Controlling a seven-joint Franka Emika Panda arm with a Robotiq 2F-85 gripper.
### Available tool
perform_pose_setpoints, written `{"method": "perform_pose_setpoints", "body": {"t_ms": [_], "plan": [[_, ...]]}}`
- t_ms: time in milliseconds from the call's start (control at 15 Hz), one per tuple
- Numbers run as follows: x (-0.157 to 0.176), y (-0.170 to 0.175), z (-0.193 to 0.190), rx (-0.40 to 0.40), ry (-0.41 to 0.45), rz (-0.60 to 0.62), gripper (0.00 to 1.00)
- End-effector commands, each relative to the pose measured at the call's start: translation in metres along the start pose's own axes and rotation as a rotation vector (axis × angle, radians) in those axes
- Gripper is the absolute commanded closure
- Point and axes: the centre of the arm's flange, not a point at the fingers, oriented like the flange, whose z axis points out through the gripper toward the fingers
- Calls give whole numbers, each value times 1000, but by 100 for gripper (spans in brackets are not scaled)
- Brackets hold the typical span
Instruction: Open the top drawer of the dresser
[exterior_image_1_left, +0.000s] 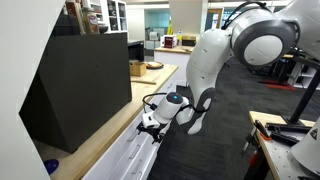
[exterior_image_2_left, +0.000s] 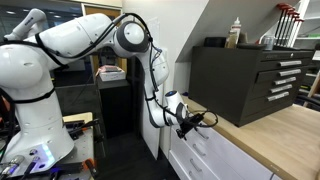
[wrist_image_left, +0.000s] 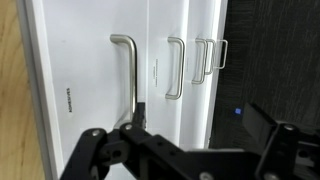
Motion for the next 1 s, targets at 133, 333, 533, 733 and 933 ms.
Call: {"method": "perform_pose_setpoints", "body": {"t_ms": [133,333,533,733,933], "plan": [[-8,21,20,-53,23,-5,0],[-9,29,25,-63,31,11,0],[-10,31,30,-61,45,31,0],[-10,30,40,-55,54,49,0],[-10,29,50,-48,59,62,0]]}}
